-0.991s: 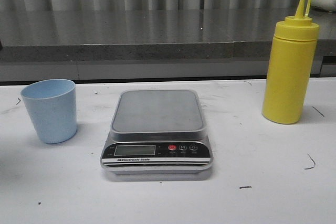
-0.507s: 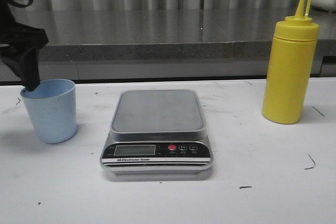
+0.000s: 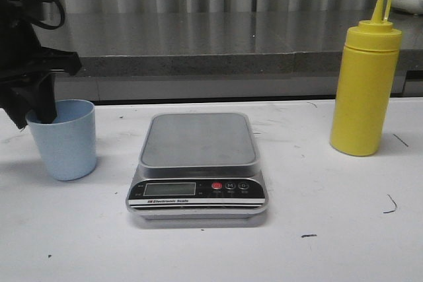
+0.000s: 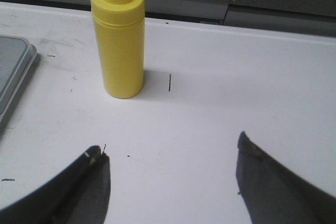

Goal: Pour seasoning into cup on scale with both arms
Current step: 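Lower the left gripper onto the light blue cup and grasp its rim, then lift the blue cup with the left gripper and set it on the scale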

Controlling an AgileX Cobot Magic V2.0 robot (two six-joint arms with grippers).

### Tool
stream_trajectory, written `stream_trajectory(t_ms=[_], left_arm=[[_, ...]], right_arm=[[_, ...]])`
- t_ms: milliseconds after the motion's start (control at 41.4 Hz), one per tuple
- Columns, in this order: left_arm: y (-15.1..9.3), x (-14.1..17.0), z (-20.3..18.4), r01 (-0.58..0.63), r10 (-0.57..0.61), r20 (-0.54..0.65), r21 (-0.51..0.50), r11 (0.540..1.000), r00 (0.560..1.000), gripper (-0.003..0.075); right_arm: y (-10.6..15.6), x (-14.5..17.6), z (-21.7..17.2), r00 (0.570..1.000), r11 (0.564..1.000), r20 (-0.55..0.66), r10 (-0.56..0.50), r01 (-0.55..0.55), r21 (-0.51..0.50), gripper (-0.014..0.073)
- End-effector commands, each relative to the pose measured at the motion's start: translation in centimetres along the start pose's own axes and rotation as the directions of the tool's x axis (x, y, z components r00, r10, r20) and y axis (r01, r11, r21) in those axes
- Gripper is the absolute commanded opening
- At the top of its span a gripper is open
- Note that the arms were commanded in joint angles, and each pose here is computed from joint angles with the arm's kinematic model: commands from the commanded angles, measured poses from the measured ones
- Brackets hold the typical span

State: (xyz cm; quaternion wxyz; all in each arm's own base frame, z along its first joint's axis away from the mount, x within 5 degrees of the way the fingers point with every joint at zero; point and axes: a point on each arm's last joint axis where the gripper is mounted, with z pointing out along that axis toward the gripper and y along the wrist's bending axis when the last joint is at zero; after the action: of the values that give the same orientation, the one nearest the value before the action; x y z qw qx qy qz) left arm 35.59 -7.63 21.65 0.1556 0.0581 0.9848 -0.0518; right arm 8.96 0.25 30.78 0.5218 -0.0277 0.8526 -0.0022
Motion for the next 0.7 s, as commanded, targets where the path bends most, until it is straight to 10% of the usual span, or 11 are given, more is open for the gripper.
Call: stream_trajectory(t_ms=[0,387,677], left_arm=[[-0.5,-0.9,-2.1,-0.004,0.002,0.084,0.017,1.000,0.996,0.0054],[-1.5,-1.1,-3.9,-0.040,0.038,0.126,0.018,0.999,0.991,-0.0020],[-8.3,-2.1,-9.7,-0.225,0.207,0.205,0.071,0.972,0.957,-0.0020]], right_arm=[[-0.1,-1.5,-0.4,0.996,1.000,0.084,-0.018,0.017,0.011,0.0529],[-0.1,-1.5,-0.4,0.996,1.000,0.084,-0.018,0.017,0.011,0.0529],[-0.1,-1.5,-0.4,0.996,1.000,0.084,-0.018,0.017,0.011,0.0529]])
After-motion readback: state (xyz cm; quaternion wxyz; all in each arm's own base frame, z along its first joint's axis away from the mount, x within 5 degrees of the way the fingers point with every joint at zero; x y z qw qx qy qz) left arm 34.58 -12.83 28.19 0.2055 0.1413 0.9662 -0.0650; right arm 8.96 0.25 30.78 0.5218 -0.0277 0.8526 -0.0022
